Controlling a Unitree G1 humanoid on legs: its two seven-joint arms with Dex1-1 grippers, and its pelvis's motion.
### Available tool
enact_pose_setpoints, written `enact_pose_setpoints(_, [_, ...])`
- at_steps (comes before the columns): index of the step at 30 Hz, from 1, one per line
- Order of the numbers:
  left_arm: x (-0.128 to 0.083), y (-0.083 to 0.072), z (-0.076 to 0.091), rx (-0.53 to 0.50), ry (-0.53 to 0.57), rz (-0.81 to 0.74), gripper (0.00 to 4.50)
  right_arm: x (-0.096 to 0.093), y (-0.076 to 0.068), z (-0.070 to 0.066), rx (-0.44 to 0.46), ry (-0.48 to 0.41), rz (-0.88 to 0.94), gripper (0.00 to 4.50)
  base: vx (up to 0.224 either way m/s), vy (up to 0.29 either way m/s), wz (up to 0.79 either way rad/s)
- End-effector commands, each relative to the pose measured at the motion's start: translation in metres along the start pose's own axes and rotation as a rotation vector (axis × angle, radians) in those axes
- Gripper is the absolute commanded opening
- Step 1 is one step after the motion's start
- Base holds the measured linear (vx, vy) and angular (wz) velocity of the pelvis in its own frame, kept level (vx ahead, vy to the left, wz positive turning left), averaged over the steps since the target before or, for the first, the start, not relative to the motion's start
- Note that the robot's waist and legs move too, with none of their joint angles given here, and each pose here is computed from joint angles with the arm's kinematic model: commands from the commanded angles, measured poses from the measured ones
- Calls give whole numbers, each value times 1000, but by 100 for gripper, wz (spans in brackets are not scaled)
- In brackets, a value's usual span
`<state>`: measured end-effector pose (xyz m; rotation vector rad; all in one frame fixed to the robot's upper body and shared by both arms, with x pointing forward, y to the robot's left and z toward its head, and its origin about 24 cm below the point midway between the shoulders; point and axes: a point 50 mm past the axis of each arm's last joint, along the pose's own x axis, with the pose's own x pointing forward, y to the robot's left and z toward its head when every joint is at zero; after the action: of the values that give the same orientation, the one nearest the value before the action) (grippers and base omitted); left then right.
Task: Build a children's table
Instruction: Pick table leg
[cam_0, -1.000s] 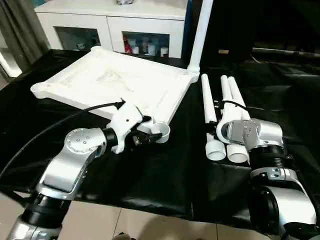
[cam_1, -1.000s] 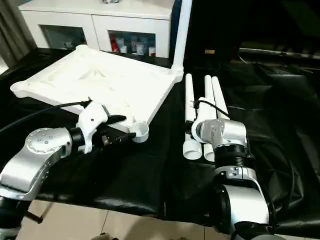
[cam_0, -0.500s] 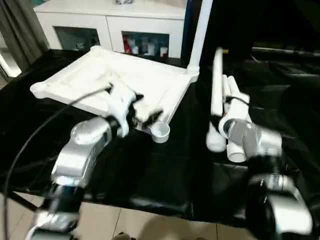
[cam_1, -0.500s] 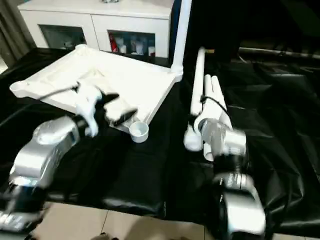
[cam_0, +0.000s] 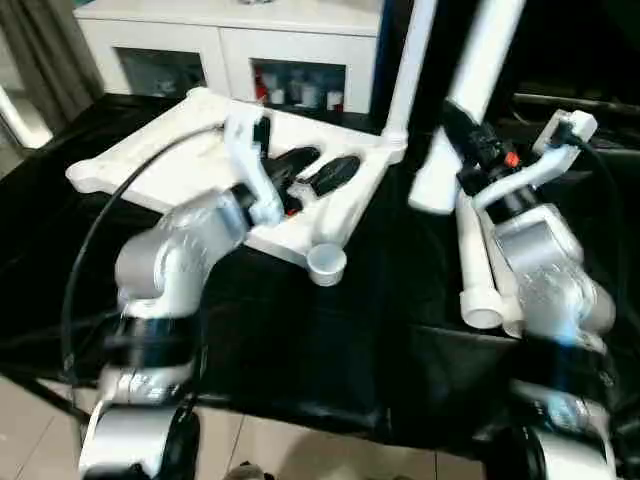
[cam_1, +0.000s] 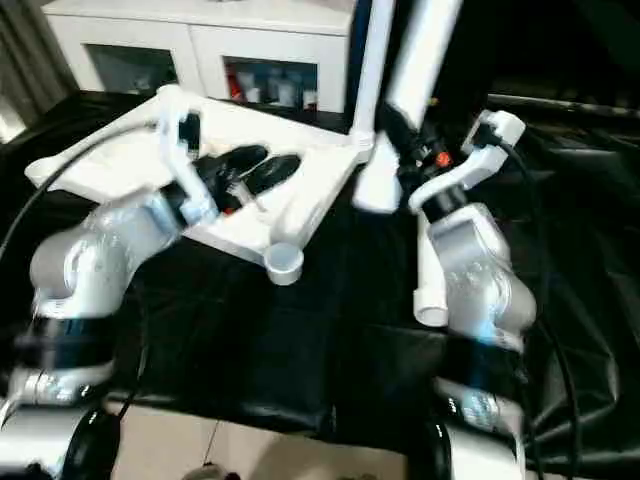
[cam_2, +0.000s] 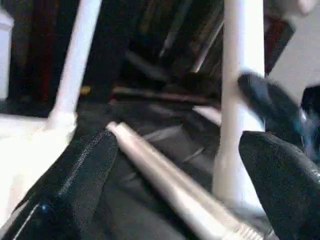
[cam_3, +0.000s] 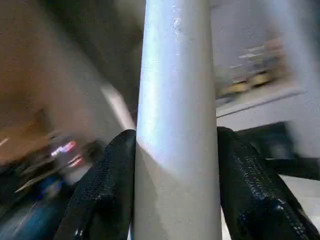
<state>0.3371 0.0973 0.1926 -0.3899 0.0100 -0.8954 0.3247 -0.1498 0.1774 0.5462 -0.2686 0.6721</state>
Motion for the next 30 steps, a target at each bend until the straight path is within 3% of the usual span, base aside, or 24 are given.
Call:
enact_pose_setpoints(1, [1, 1, 7, -31, -20, 2, 450, 4, 14, -1, -12, 39, 105, 188, 0, 0, 0])
enact_pose_setpoints(3, [5, -4, 22, -99, -77, -37, 450, 0, 25, -14, -33, 145, 221, 188, 0, 0, 0])
enact_pose_setpoints(5, [6, -5, 25, -107, -79, -48, 450, -3, 28, -19, -35, 174, 252, 187, 0, 0, 0])
enact_pose_setpoints(12, [9, -5, 26, -122, -64, -47, 450, -6, 32, -29, -47, 243, 301, 187, 0, 0, 0])
enact_pose_setpoints(17, [10, -2, 20, -162, -19, 0, 450, -8, 38, -38, -108, 314, 353, 187, 0, 0, 0])
enact_pose_setpoints(18, [10, 1, 19, -169, -13, 23, 416, -7, 39, -40, -115, 321, 355, 187, 0, 0, 0])
enact_pose_setpoints(21, [9, 9, 17, -194, -10, 85, 412, -5, 39, -44, -140, 329, 336, 187, 0, 0, 0])
enact_pose_setpoints(30, [6, 12, 16, -226, -5, 118, 328, 3, 34, -47, -194, 316, 272, 187, 0, 0, 0])
